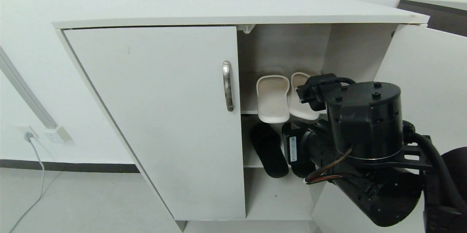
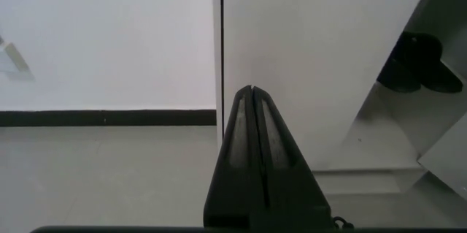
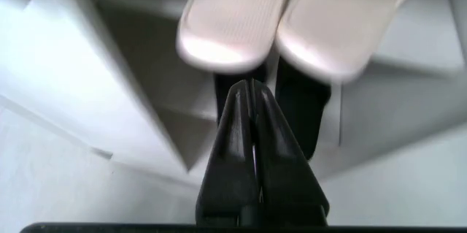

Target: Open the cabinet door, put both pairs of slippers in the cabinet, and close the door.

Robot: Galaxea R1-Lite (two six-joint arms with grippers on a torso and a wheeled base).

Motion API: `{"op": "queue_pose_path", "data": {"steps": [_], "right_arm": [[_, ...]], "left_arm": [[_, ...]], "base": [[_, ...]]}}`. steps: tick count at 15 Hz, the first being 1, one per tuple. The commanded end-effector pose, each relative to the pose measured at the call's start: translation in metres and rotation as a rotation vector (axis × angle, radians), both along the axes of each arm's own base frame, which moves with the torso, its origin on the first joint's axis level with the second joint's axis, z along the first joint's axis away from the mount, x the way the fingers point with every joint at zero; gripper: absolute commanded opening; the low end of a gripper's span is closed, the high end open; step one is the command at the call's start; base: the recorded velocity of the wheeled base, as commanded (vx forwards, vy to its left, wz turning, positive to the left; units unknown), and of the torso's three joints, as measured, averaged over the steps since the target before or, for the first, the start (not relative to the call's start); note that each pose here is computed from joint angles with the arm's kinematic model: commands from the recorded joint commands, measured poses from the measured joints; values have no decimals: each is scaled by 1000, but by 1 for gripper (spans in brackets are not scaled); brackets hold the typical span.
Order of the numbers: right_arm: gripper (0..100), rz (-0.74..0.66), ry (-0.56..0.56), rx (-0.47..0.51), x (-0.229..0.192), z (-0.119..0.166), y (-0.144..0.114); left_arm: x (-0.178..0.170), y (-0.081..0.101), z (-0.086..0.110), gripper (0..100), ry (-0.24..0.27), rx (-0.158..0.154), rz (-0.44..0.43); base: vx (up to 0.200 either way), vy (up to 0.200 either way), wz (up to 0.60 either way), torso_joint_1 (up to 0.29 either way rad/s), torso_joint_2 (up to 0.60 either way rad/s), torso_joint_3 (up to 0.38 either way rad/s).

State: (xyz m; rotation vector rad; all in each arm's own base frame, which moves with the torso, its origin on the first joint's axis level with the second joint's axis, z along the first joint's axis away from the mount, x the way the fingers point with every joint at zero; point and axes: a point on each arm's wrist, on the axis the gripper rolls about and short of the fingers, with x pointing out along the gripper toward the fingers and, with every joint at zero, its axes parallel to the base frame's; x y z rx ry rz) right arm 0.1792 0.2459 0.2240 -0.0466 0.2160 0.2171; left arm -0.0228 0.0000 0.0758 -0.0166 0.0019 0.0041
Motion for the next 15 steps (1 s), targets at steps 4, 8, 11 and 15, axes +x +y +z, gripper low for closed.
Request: {"op": "queue_pose_path", "data": {"steps": [4,8,11,15], "right_arm": [[0,-1,3,-5,1,-2,1],[0,-9,5,-9,3,-3,0],[0,-24,10,-15,6,-6,-4],[0,-26,13,-21,8,-7,-5]], "left_arm": [[0,0,0,0,1,0,1],[0,0,0,0,3,0,1],[0,0,0,0,1,-2,1],[0,0,0,0,1,-2,1]], "base": [[-200,0,0,2,1,5],[-200,0,0,2,0,1],[-200,0,0,2,4,4],[-50,0,0,-1,1,1]]}}
